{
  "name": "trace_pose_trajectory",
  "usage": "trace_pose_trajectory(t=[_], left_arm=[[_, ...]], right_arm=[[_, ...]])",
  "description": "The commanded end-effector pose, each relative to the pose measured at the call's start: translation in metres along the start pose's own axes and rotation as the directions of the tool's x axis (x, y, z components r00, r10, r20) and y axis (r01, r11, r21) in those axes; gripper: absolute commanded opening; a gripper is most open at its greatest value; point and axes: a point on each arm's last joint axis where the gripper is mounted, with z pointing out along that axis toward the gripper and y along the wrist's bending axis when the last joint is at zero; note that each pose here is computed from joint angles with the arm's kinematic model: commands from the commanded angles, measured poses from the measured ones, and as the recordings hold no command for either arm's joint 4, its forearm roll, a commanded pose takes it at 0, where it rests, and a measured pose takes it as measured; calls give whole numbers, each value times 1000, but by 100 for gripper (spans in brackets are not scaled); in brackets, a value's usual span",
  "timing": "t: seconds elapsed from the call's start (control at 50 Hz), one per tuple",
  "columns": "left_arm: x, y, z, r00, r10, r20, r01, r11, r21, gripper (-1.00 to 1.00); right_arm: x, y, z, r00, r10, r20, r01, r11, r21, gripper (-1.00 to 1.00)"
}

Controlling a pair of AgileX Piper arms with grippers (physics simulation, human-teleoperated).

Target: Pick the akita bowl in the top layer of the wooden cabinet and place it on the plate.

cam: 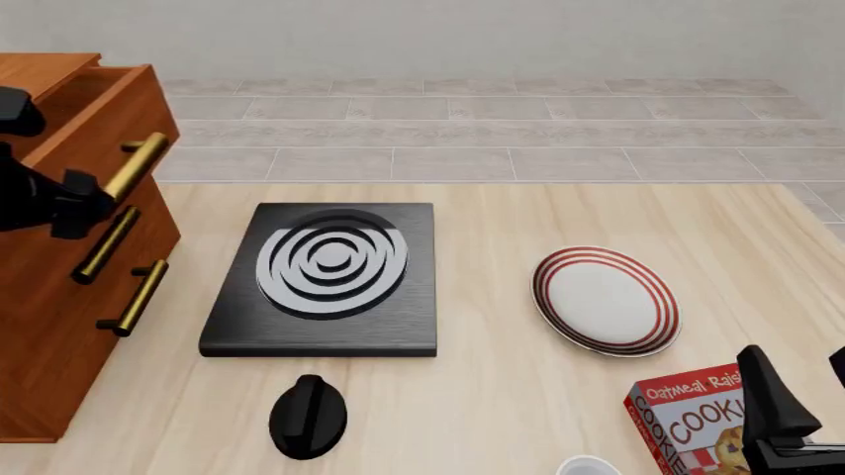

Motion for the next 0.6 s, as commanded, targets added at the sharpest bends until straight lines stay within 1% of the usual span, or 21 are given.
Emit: trace_pose_trajectory(t=[0.02,0.22,0.34,0.42,0.6], left_arm=[[-1,-12,8,999,34,-35,-32,998,60,100],[-5,-19,7,998,42,-44,-38,995,87,100],[-8,-19,5,998,55,-41,-52,995,90,100],[-8,-24,7,997,58,-50,-52,993,106,100],[-12,-25,6,996,69,-52,-62,992,114,100]], right_arm=[[0,0,0,1000,0,0,0,1000,0,100],[0,0,0,1000,3,-1,-3,1000,4,100],[0,0,0,1000,4,0,-4,1000,5,100],[0,0,0,1000,5,2,-5,1000,6,100],[0,0,0,1000,4,2,-4,1000,5,100]])
